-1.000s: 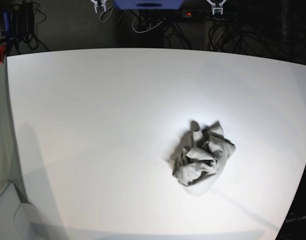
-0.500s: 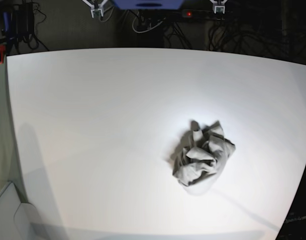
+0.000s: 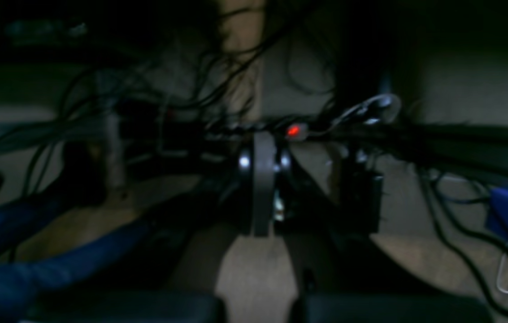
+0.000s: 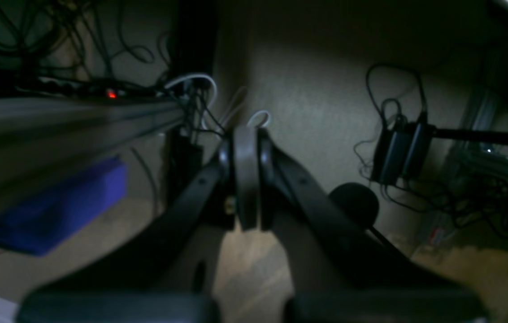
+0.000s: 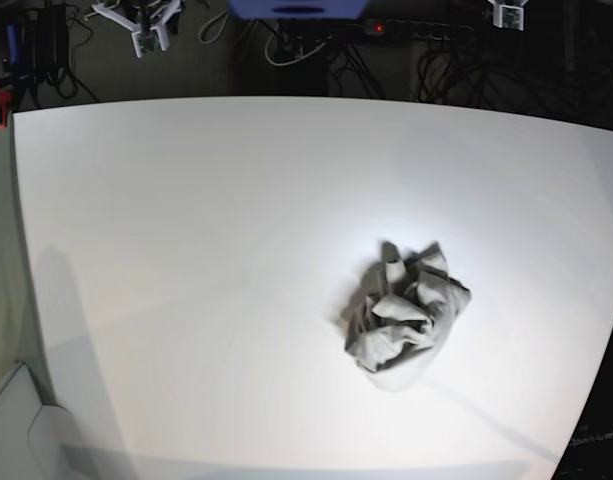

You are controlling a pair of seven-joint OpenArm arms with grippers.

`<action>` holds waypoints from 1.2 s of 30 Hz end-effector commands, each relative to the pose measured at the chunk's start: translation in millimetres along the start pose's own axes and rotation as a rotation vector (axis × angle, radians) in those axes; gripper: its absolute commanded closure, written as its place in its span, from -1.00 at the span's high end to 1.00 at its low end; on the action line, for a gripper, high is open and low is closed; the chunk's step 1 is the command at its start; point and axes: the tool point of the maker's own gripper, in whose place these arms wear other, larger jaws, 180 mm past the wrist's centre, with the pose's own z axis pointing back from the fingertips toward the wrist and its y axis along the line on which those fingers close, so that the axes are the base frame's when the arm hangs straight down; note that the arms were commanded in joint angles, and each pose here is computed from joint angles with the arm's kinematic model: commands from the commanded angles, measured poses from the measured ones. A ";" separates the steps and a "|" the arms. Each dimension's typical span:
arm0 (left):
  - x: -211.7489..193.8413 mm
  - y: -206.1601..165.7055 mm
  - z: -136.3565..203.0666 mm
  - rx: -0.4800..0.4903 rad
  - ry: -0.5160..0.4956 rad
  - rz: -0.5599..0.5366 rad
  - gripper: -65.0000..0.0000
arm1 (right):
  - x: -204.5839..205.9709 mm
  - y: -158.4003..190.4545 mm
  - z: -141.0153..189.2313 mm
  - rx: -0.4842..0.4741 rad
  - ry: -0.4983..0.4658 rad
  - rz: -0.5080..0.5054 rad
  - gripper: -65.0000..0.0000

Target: Layout the t-shirt on the table in an organized manner, then fold the t-shirt properly

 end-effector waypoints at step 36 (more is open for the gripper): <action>254.5 5.6 3.3 0.043 -0.558 0.076 -0.99 | 258.0 -7.2 -12.5 0.023 -0.650 0.130 -1.00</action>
